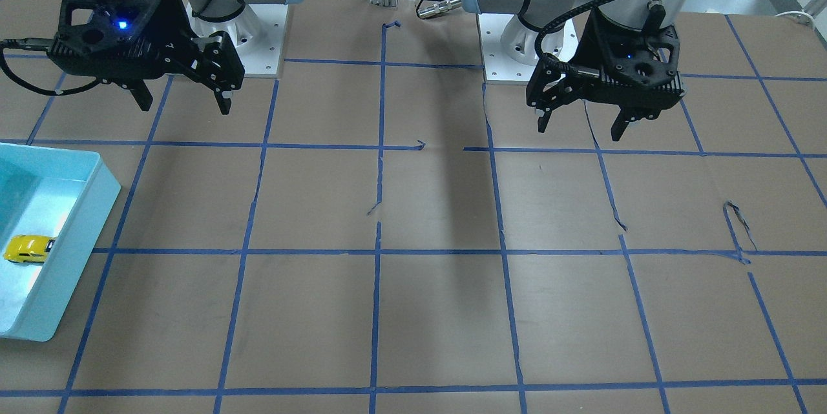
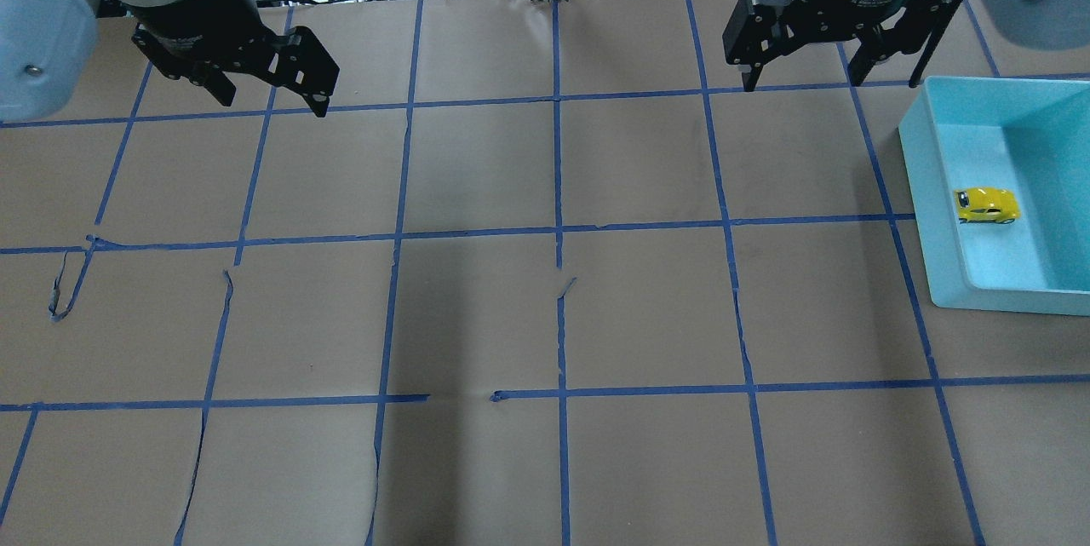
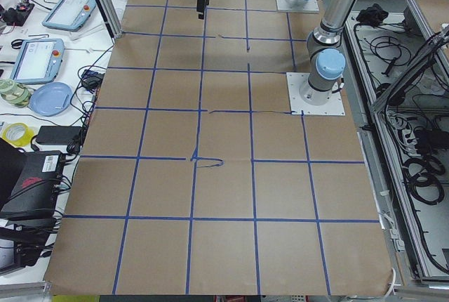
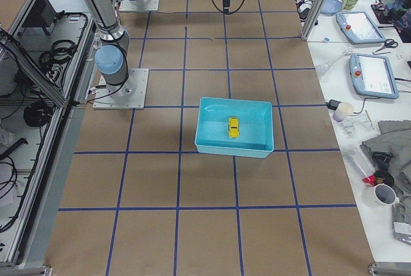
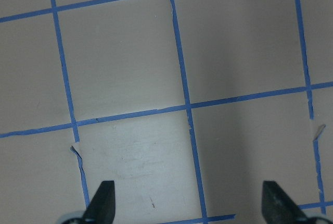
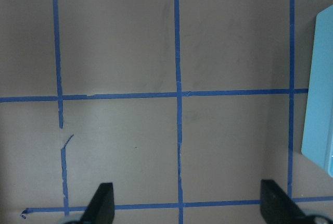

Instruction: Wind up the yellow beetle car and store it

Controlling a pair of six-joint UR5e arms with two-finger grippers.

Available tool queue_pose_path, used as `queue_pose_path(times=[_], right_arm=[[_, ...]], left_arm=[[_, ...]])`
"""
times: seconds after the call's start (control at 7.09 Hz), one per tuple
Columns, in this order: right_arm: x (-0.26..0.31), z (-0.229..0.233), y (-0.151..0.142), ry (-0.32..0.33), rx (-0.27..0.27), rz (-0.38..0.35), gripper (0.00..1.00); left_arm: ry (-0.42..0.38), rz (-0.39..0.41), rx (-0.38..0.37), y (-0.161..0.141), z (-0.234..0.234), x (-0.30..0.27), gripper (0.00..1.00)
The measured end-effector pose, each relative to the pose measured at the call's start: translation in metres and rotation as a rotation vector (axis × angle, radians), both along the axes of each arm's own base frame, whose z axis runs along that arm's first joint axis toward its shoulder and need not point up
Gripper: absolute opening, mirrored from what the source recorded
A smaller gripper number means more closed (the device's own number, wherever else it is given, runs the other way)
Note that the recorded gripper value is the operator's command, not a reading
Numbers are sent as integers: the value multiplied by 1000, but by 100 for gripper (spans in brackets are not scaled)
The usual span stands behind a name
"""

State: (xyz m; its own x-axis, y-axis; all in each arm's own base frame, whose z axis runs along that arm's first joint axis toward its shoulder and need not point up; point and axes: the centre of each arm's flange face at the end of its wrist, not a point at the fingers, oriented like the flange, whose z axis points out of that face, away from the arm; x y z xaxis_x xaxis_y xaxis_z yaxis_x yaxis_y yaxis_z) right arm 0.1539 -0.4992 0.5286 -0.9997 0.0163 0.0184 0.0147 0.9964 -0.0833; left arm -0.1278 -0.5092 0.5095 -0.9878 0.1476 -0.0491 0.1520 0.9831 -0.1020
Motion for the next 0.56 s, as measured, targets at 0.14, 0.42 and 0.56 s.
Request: queue_pose_path(times=[0.14, 0.42, 0.56], right_arm=[[2, -1, 0, -21, 3, -1, 100], [1, -2, 0, -30, 6, -4, 100], [1, -2, 0, -29, 6, -4, 100]], left_arm=[[0, 0, 1, 0, 0, 0, 100], [0, 1, 1, 0, 0, 0, 100], [0, 2, 1, 0, 0, 0, 100]])
